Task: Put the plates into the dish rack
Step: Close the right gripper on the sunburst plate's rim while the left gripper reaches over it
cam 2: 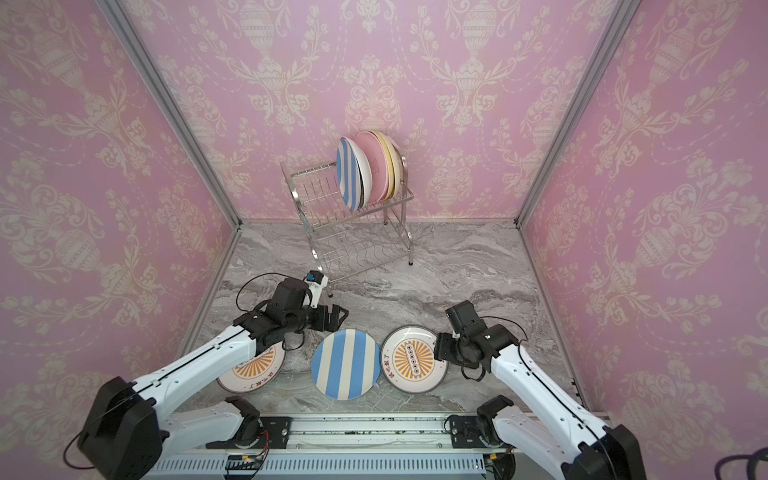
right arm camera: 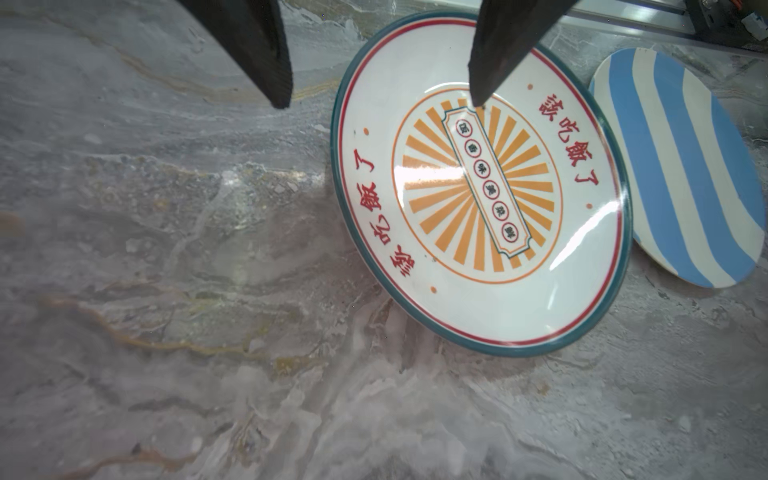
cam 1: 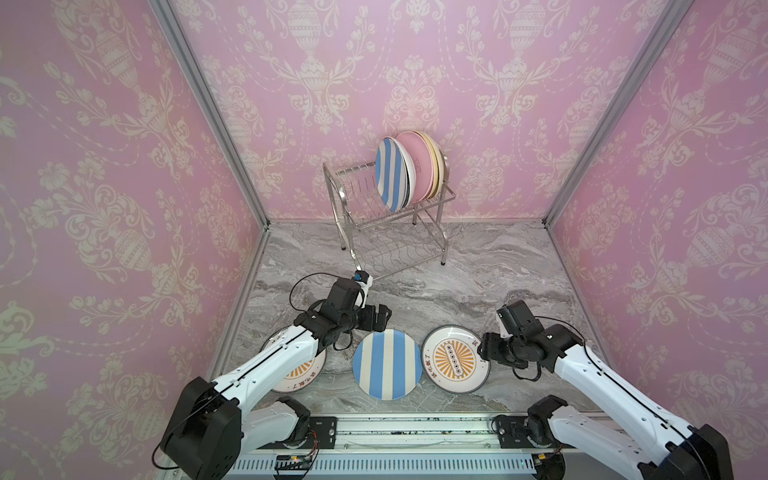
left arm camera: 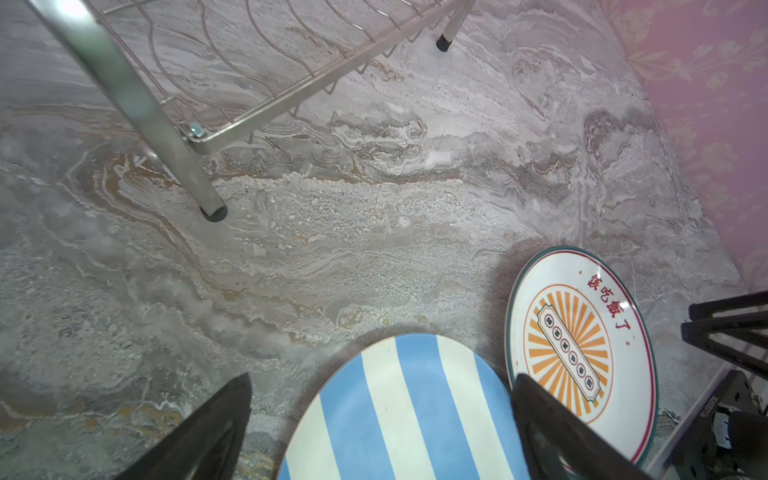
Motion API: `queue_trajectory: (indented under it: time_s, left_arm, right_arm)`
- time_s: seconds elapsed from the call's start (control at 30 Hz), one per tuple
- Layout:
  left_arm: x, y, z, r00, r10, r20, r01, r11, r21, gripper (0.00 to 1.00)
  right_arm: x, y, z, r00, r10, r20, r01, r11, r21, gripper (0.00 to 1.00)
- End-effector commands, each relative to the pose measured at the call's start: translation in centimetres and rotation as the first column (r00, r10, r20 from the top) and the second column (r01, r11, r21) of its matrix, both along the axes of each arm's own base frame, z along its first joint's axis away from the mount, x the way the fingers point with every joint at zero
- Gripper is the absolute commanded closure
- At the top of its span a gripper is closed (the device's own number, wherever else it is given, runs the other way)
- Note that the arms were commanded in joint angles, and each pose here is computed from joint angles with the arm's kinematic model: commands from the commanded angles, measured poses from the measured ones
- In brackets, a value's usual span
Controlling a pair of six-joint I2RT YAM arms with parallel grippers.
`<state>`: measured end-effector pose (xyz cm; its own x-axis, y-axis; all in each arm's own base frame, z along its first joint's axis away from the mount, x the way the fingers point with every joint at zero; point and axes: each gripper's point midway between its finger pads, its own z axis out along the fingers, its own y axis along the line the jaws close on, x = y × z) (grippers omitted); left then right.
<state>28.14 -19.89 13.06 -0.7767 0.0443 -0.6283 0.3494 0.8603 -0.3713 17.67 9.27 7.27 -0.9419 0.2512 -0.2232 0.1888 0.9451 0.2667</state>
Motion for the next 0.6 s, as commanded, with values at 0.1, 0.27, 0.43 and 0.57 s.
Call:
queue_trajectory:
  time_s: [0.1,0.27,0.43,0.57]
  left_arm:
    - [-1.0,-2.1,-0.9,0.991,-0.132,-0.012,0.132,0.991,-0.015,0.01]
    - [-1.7,-4.3,-1.7,0.982,-0.186,-0.032,0.185,0.982,-0.025,0.01]
    - [-1.8,-5.9,-2.3,0.979,-0.200,-0.046,0.197,0.979,-0.055,0.01]
    - [-2.2,-6.9,-3.0,0.973,-0.224,-0.060,0.220,0.973,-0.067,0.01]
  right_arm:
    - [-1.3,0.0,-0.8,0.998,-0.051,-0.021,0.052,0.998,0.045,0.36]
    - [-1.7,0.6,-2.3,0.997,-0.074,-0.027,0.077,0.991,0.106,0.40]
    - [-2.3,-0.1,-3.6,0.994,-0.106,-0.024,0.108,0.990,0.092,0.45]
    - [-2.1,-0.1,-4.1,0.991,-0.137,0.009,0.135,0.984,0.119,0.49]
